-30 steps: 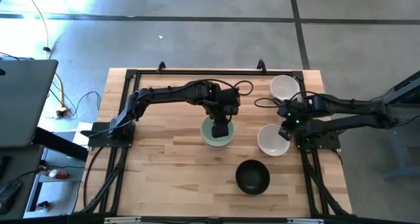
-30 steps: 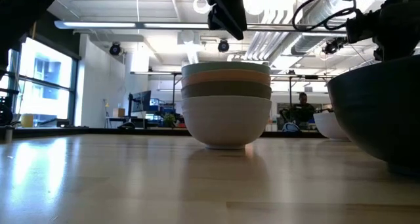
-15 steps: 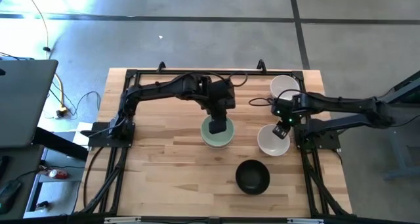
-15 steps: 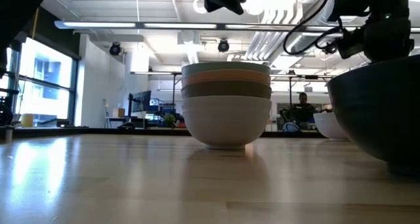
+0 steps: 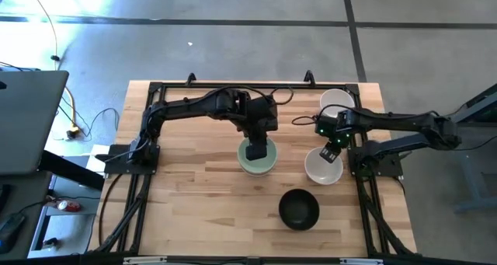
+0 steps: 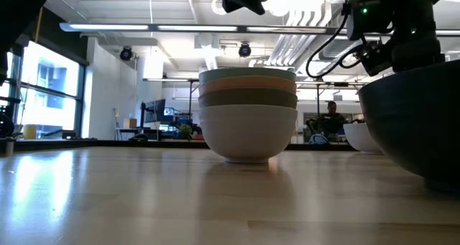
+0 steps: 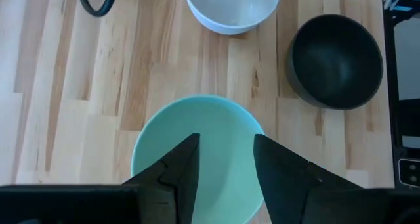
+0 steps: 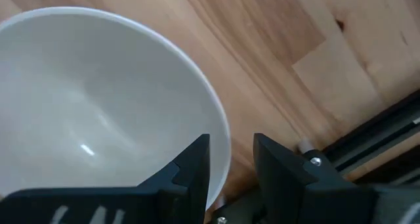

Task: Nest bowls inside each other
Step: Stack the bottom white bowl on the blue bowl

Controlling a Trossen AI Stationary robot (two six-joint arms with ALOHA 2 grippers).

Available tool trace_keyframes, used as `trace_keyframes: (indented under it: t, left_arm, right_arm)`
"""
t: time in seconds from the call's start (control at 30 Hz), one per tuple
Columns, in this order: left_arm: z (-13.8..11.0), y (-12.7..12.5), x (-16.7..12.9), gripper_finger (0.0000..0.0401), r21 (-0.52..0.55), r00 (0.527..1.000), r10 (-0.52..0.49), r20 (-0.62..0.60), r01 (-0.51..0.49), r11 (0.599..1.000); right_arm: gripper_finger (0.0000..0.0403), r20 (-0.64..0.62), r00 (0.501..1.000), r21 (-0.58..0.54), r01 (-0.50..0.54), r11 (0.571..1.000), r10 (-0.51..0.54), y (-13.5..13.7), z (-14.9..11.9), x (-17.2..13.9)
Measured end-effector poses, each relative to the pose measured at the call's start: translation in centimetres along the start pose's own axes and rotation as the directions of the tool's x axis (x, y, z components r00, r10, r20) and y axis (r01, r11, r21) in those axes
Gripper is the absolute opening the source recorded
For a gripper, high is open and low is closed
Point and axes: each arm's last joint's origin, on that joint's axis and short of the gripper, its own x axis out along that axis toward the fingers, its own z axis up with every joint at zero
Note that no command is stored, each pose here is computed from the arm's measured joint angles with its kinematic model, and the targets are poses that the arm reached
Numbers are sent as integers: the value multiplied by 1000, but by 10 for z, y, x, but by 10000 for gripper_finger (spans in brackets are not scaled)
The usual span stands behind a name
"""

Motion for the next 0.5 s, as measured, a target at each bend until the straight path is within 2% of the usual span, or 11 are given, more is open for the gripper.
trace_keyframes:
  t: [0.5]
  left_arm:
    - [0,-3,-14,133,9,999,-4,43,4,1000]
  right_arm:
    - [110,-42,999,-55,-5,998,2,4,13,12]
